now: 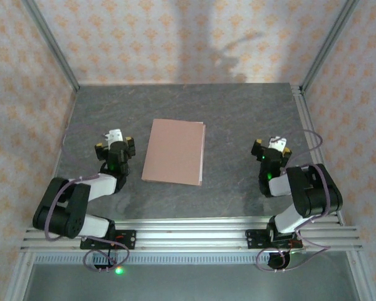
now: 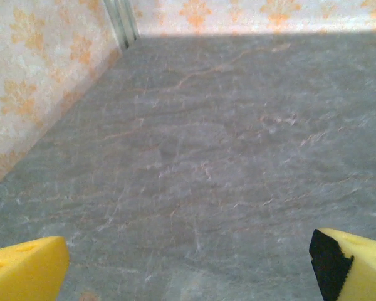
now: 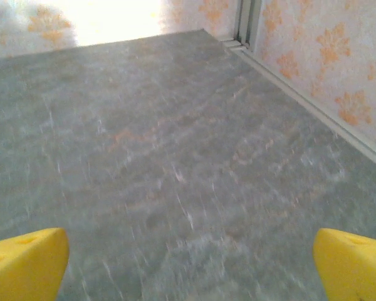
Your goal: Put the files into the folder
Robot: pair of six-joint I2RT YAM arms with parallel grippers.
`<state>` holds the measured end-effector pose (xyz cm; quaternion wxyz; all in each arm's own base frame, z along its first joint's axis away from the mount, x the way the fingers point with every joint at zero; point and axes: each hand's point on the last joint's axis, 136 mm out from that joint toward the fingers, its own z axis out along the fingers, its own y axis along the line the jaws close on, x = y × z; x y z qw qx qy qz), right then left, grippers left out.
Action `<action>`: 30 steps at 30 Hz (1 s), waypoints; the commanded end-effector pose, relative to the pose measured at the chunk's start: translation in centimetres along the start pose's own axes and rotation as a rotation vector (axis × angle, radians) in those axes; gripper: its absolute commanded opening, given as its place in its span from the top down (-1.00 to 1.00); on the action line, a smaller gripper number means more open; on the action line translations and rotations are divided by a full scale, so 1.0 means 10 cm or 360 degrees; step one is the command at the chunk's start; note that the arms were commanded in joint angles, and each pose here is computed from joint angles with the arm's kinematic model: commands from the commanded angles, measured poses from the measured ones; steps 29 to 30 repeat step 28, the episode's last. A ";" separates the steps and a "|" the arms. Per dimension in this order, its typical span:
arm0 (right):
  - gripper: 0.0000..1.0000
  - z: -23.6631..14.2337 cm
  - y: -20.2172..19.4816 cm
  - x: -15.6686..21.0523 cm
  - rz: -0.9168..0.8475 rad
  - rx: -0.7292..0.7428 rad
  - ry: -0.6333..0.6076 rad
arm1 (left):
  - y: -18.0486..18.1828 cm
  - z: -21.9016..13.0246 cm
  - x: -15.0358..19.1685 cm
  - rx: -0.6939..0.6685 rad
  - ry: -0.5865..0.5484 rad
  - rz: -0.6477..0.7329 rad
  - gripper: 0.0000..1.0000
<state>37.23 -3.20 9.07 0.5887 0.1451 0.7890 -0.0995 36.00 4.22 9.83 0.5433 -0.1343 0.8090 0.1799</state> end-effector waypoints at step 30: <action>-0.98 0.15 -0.03 -0.07 0.0053 -0.0013 0.0097 | 0.01 0.20 -0.10 0.0077 -0.0017 -0.0113 -1.00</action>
